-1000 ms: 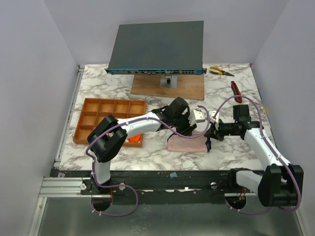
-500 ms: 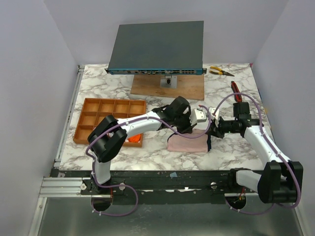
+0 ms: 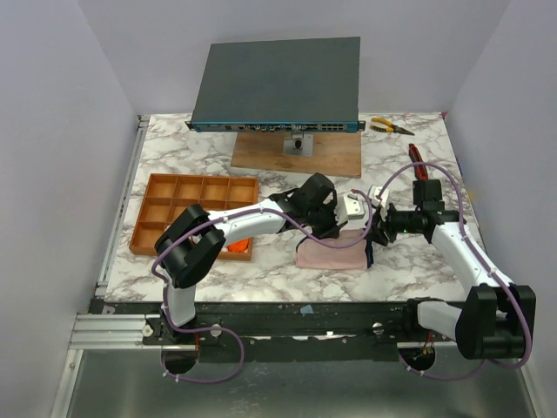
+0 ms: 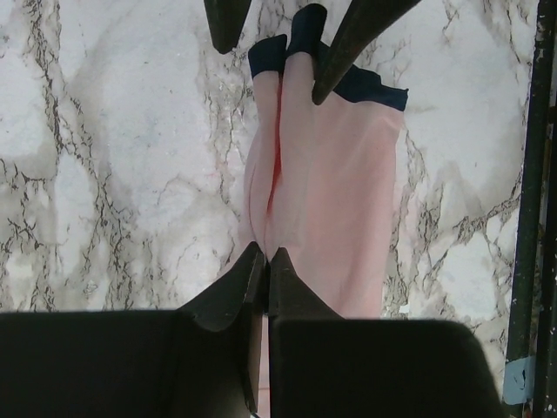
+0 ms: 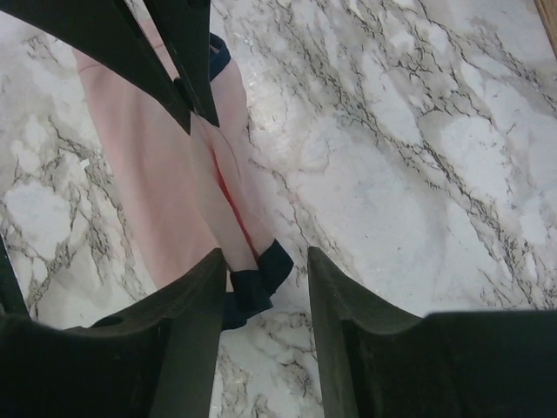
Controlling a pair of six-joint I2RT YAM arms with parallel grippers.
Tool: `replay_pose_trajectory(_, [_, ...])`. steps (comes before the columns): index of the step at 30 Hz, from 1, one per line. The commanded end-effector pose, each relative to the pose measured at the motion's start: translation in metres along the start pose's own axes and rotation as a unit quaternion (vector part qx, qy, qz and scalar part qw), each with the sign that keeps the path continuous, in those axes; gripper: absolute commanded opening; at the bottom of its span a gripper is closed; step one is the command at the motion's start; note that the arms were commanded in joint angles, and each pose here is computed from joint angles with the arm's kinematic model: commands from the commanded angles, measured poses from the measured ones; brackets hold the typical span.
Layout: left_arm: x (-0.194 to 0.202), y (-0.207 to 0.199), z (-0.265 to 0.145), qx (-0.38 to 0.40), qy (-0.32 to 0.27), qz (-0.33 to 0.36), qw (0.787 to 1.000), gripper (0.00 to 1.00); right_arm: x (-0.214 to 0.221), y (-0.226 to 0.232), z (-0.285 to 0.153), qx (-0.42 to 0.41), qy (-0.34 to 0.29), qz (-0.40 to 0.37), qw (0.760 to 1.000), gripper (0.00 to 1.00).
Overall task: Roll the underwear
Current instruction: Fold the underwear at the center of the board.
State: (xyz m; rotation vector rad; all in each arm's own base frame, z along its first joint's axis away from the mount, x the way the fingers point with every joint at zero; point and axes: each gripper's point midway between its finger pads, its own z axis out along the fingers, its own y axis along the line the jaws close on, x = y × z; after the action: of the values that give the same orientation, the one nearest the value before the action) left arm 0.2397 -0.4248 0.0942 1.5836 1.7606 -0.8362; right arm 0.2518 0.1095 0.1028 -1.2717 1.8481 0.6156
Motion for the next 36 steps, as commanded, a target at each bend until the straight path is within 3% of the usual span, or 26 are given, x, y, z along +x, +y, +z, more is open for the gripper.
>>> replay_pose_trajectory(1, [-0.014, 0.002, -0.007, -0.014, -0.013, 0.007, 1.0, 0.0, 0.0, -0.005, -0.005, 0.024, 0.008, 0.035, 0.999, 0.47])
replay_pose_trajectory(5, [-0.016, 0.004, -0.006, -0.019, -0.014, -0.003, 1.0, 0.0, -0.004, -0.005, -0.012, 0.031, 0.0, 0.067, 0.997, 0.61])
replay_pose_trajectory(6, [-0.016, 0.004, -0.006, -0.019, -0.014, -0.006, 1.0, 0.0, -0.003, -0.004, -0.013, 0.032, 0.001, 0.072, 0.997, 0.69])
replay_pose_trajectory(8, [-0.016, 0.003, -0.005, -0.016, -0.013, -0.012, 1.0, 0.0, 0.001, -0.001, -0.014, 0.031, 0.008, 0.079, 0.996, 1.0])
replay_pose_trajectory(36, [-0.023, -0.002, -0.002, 0.008, -0.008, -0.027, 1.0, 0.0, 0.059, 0.003, 0.001, 0.022, 0.085, 0.087, 0.992, 1.0])
